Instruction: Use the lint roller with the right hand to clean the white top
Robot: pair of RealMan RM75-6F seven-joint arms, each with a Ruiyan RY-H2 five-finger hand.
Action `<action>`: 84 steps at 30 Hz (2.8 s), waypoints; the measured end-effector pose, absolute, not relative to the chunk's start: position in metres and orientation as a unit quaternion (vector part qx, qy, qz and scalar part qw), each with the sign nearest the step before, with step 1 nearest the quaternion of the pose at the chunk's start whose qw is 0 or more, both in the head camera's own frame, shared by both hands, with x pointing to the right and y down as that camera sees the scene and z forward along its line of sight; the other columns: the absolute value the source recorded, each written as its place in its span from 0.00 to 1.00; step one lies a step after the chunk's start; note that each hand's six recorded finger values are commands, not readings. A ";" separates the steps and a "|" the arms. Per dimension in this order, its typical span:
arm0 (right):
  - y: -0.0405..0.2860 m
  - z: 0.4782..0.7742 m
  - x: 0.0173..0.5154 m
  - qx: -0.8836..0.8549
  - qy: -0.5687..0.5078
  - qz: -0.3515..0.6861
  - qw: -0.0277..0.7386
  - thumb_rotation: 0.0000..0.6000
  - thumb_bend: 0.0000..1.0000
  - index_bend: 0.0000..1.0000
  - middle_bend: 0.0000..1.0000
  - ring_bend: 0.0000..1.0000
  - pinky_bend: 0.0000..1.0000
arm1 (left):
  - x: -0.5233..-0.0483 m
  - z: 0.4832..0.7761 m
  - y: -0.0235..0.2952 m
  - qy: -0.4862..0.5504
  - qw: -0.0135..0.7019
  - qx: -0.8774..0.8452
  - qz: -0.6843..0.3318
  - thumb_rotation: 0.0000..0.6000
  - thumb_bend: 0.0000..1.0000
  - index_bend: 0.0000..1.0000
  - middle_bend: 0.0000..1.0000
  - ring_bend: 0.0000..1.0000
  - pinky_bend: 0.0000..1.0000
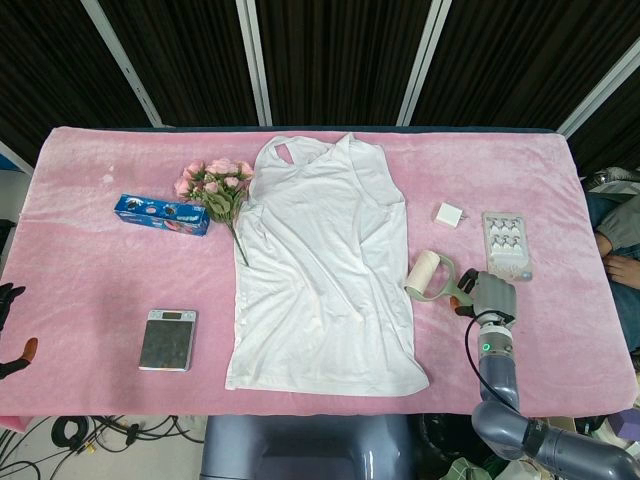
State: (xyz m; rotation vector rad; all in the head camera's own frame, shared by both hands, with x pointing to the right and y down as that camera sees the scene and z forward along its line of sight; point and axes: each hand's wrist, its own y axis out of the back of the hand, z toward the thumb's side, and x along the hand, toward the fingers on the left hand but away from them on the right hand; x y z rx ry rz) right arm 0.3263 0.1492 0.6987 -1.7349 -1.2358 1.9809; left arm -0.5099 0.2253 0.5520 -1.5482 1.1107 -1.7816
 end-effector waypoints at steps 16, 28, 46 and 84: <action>0.151 0.705 0.325 -0.599 -0.437 0.660 0.120 1.00 0.51 0.65 0.54 0.54 0.37 | -0.510 0.550 0.227 0.415 0.263 -0.569 -0.660 1.00 0.39 0.12 0.06 0.04 0.04; 0.152 0.708 0.321 -0.602 -0.438 0.656 0.122 1.00 0.52 0.65 0.54 0.54 0.37 | -0.511 0.550 0.227 0.414 0.262 -0.569 -0.661 1.00 0.39 0.12 0.06 0.04 0.04; 0.140 0.689 0.324 -0.622 -0.455 0.622 0.136 1.00 0.58 0.70 0.58 0.58 0.40 | -0.512 0.551 0.227 0.412 0.259 -0.568 -0.664 1.00 0.39 0.12 0.06 0.04 0.04; 0.075 0.661 0.171 -0.712 -0.296 0.585 0.251 1.00 0.60 0.70 0.58 0.58 0.41 | -0.513 0.551 0.225 0.414 0.255 -0.569 -0.663 1.00 0.39 0.12 0.06 0.04 0.04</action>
